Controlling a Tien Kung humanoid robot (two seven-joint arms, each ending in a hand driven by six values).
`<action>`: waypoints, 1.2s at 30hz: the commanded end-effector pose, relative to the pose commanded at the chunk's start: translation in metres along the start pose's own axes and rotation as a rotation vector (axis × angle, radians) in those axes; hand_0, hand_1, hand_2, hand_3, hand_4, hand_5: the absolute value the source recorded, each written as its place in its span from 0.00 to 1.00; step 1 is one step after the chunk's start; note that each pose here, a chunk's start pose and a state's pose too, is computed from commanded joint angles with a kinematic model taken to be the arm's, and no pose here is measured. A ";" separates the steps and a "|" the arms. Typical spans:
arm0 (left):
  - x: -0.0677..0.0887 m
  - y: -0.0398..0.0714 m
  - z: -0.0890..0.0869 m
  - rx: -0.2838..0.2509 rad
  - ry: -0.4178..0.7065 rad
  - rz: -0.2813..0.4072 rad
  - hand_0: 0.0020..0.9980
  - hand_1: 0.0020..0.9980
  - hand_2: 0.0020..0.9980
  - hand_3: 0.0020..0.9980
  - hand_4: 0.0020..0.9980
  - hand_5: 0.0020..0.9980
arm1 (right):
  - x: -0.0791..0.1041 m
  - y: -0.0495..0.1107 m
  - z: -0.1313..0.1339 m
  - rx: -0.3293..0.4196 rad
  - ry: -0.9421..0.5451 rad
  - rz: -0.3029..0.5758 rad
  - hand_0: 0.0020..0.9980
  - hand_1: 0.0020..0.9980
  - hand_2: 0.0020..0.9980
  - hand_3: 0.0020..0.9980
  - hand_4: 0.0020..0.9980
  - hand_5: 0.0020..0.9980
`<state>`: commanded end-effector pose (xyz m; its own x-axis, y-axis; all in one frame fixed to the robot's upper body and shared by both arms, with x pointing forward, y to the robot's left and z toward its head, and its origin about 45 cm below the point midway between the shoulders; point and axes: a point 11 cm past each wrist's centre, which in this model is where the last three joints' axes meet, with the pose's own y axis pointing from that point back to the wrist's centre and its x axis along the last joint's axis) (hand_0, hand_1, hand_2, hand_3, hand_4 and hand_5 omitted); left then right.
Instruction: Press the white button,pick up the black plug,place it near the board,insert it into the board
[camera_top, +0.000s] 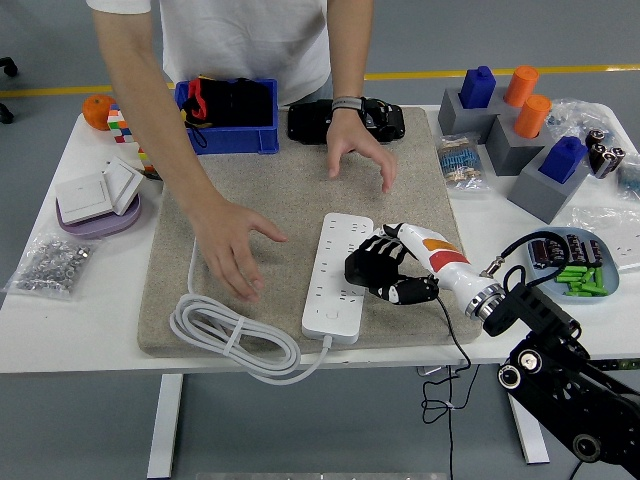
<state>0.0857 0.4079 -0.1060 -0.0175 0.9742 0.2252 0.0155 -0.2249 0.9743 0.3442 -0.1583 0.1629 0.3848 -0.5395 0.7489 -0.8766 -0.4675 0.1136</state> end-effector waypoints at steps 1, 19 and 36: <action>0.001 0.000 0.000 0.000 -0.001 0.001 0.77 0.71 0.66 0.73 0.65 0.52 | 0.000 -0.002 -0.001 -0.001 0.007 0.001 0.44 0.31 0.31 0.52 0.77 0.00; 0.004 0.000 -0.001 0.004 -0.008 0.007 0.77 0.71 0.66 0.73 0.65 0.52 | -0.009 -0.011 -0.003 -0.013 0.062 -0.026 0.43 0.31 0.31 0.52 0.77 0.00; 0.003 0.000 0.000 0.001 -0.010 0.005 0.77 0.71 0.66 0.73 0.65 0.52 | -0.006 -0.018 0.000 -0.020 0.099 -0.019 0.44 0.31 0.31 0.52 0.76 0.00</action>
<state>0.0854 0.4108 -0.1051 -0.0075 0.9731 0.2301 0.0169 -0.2299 0.9731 0.3579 -0.1470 0.1565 0.3717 -0.4583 0.8073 -0.8756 -0.4620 0.1409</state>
